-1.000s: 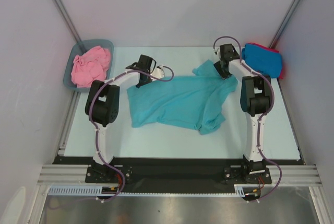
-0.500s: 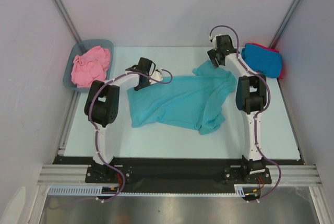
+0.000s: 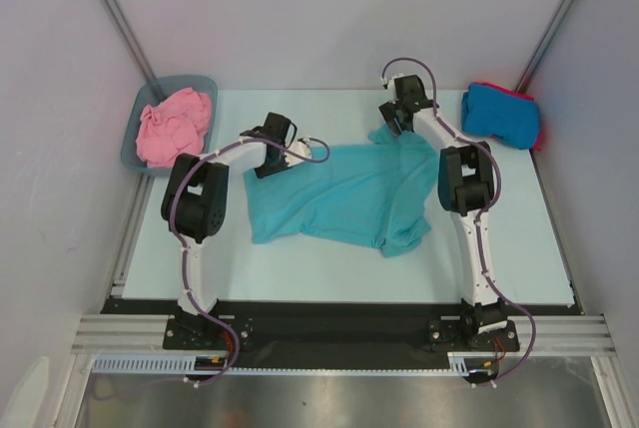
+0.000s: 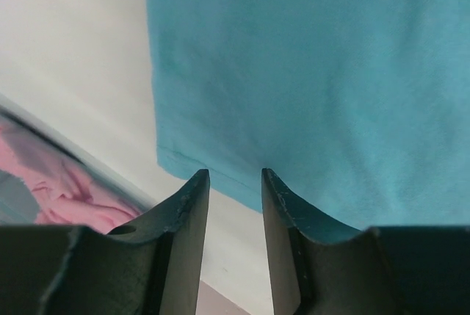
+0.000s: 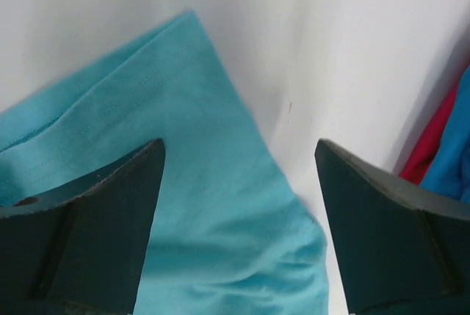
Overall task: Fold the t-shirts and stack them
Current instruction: Flatten the tshirt out
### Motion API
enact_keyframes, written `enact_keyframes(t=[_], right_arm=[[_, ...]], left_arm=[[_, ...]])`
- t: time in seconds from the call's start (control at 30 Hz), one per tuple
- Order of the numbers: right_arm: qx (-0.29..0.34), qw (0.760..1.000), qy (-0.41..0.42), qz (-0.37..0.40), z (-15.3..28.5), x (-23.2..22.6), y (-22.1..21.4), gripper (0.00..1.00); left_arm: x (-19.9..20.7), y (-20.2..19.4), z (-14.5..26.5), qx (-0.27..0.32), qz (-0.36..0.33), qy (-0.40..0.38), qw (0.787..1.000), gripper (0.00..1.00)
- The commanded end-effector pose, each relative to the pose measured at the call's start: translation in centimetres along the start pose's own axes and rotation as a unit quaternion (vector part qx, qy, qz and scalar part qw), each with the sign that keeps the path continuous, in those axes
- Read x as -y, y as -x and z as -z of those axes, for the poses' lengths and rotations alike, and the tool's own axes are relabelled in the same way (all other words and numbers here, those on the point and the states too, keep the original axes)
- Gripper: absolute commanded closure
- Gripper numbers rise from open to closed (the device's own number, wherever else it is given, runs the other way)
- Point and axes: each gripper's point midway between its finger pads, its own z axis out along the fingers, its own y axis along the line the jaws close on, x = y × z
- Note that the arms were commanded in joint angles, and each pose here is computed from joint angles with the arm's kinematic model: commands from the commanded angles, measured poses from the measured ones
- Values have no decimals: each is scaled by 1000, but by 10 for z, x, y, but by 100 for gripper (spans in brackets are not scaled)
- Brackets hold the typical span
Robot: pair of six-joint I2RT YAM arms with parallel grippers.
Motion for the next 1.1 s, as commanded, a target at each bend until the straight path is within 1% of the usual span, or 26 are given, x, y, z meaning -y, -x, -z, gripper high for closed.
enact_keyframes(t=[0.0,0.2,0.23,0.4,0.47,0.5,0.57,0.6,0.63,0.67,0.7,0.73,0.77,0.83,0.93,1.0,1.07], right_arm=[[3,1000,-4,-9,-7,1,2,11],[6,1000,-14,-10,-2,8,4,11],[7,1000,-15,-10,-2,9,4,11],[7,1000,-23,-6,-4,12,4,10],[6,1000,-27,-6,-6,13,3,10],[6,1000,-29,-7,-7,14,2,10],[1,1000,-28,-9,-11,11,-2,11],[0,1000,-29,-11,-12,11,-3,12],[-2,1000,-28,-12,-14,10,-5,14],[-2,1000,-26,-13,-15,9,-5,17],[-2,1000,-27,-14,-15,9,-6,20],[-1,1000,-19,-13,-16,5,-5,31],[-2,1000,-18,-12,-16,6,-5,38],[-1,1000,-10,-11,-17,3,-5,48],[-8,1000,-6,-12,-21,2,-11,53],[-14,1000,-3,-15,-23,1,-16,52],[-20,1000,3,-17,-24,-2,-22,49]], left_arm=[[4,8,2,33,11,-35,999,60],[13,13,-14,48,70,-103,991,59],[10,11,-15,47,79,-107,990,59],[16,8,-23,42,97,-132,986,58],[20,10,-22,50,99,-146,983,58],[21,9,-24,48,98,-150,983,59],[22,9,-22,47,94,-157,982,65],[27,8,-22,42,90,-170,980,73],[24,9,-22,42,90,-169,981,92],[25,9,-22,40,88,-173,980,99],[25,8,-21,38,88,-174,980,100],[25,7,-21,36,89,-176,980,99],[25,8,-21,38,90,-176,979,100],[23,9,-18,40,90,-176,979,100],[21,10,-14,41,92,-174,980,100],[18,9,-12,40,91,-169,981,100],[15,9,-10,40,87,-164,982,100]])
